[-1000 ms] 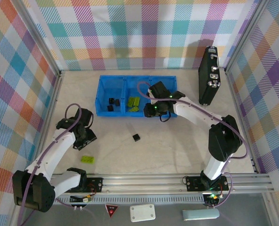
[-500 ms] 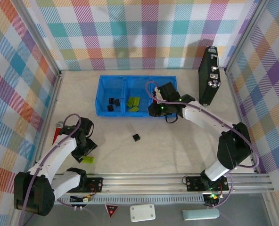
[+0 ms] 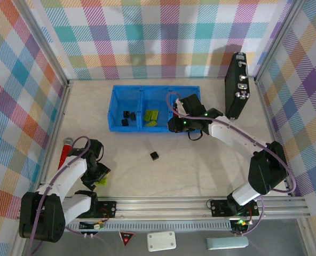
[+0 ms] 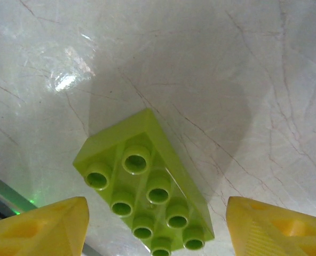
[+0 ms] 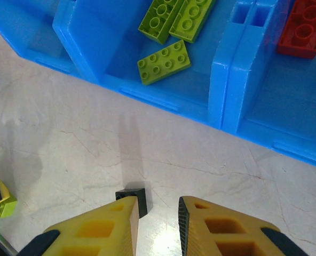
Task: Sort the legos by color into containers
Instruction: Pick up the lego from the bottom-left of the table.
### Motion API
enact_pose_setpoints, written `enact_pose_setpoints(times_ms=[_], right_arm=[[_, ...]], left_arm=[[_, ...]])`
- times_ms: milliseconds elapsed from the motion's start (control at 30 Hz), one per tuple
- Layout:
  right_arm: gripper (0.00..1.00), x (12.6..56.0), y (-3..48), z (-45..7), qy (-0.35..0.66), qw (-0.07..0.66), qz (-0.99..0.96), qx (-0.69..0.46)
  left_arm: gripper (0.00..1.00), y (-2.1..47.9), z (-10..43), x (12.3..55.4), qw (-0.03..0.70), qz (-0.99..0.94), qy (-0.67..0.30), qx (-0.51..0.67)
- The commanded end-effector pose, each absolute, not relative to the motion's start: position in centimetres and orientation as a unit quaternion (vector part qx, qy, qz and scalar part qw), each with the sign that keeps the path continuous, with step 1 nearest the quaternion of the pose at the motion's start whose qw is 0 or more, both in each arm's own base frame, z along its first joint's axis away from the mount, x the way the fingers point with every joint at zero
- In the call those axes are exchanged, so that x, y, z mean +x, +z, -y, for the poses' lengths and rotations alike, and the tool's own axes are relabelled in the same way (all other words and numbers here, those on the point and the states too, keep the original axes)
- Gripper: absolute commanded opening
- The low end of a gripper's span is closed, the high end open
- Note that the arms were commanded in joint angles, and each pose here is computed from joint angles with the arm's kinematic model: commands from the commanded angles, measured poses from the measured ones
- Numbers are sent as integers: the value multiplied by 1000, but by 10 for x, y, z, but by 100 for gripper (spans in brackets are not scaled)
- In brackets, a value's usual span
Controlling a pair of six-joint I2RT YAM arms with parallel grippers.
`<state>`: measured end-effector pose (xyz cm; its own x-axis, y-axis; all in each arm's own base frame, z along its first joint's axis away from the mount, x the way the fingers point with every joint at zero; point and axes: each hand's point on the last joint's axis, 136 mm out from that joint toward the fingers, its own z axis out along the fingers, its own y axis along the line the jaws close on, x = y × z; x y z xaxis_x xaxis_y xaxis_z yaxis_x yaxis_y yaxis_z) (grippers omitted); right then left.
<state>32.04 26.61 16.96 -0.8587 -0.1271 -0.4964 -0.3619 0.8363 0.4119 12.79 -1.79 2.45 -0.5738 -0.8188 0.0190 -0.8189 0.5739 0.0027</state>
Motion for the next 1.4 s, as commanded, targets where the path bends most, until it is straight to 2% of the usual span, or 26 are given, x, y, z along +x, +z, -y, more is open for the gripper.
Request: enact_pose_setpoints(times_ms=[0,633,1100,1367], right_arm=[[29,322,179,-267,268,243,-923,-132],[29,321,181,-267,272,243,-922,-131],[29,319,175,-261,258,237,-929,-122],[29,310,164,-251,239,223,-937,-119]], left_arm=[[68,19,19,125,20,882,10,471],[43,15,15,130,11,883,15,468],[33,20,20,142,-11,889,42,456],[31,34,27,160,-43,894,80,438]])
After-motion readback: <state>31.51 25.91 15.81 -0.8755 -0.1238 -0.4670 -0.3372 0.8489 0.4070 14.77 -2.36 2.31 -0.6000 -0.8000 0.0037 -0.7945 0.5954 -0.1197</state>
